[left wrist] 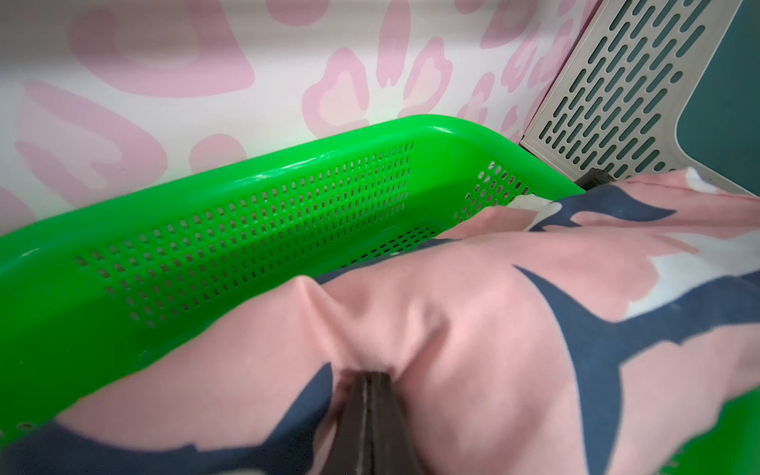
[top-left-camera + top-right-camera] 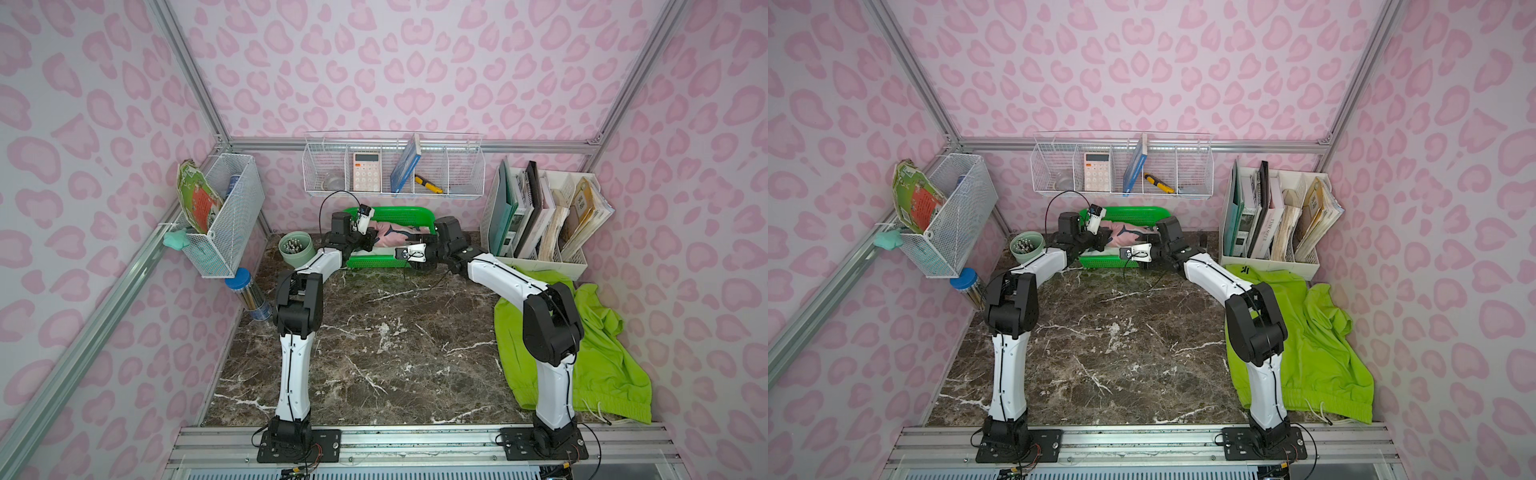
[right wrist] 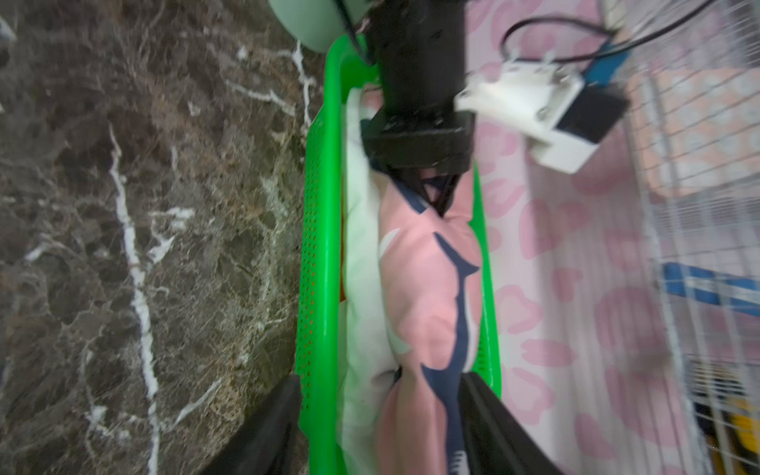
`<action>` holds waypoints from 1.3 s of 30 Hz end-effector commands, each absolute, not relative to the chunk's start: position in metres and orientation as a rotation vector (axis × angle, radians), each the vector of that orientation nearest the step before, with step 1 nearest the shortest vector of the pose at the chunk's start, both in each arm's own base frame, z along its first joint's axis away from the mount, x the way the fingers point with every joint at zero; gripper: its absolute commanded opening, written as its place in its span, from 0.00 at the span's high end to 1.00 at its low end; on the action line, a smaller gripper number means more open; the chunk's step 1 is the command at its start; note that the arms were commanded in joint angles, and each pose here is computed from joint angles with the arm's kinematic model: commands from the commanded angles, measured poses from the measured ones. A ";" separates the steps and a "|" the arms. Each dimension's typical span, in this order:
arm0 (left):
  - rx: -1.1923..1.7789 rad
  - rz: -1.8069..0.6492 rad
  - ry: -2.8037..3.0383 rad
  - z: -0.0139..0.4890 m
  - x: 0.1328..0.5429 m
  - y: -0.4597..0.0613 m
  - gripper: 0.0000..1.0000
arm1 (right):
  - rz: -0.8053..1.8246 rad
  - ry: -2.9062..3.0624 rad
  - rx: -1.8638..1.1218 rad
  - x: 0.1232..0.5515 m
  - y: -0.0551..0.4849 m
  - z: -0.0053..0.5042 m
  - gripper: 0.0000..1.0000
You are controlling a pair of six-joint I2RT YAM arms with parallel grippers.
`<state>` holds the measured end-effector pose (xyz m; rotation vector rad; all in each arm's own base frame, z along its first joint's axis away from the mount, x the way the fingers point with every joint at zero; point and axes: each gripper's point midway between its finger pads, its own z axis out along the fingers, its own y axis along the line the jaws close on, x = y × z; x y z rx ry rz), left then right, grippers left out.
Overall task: Roll up the shorts
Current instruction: Place the shorts in the bin.
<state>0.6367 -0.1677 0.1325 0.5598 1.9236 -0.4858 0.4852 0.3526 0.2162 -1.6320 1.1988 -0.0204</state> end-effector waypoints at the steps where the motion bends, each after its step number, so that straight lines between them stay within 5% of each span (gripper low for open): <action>1: 0.579 -0.518 2.007 0.111 0.625 -0.174 1.00 | 0.235 1.188 -1.468 0.485 0.370 0.264 0.98; 20: 0.560 -0.500 2.051 0.110 0.617 -0.173 1.00 | 0.305 1.820 -1.336 0.573 0.366 0.107 1.00; 29: 0.524 -0.464 2.103 0.092 0.615 -0.167 1.00 | 0.340 1.942 -1.253 0.579 0.356 0.084 1.00; 35: 0.419 -0.424 1.974 0.139 0.621 -0.158 1.00 | 0.338 1.887 -1.261 0.576 0.357 0.113 1.00; 39: 0.392 -0.434 1.841 0.198 0.619 -0.158 0.85 | 0.326 1.769 -1.191 0.580 0.359 0.171 0.94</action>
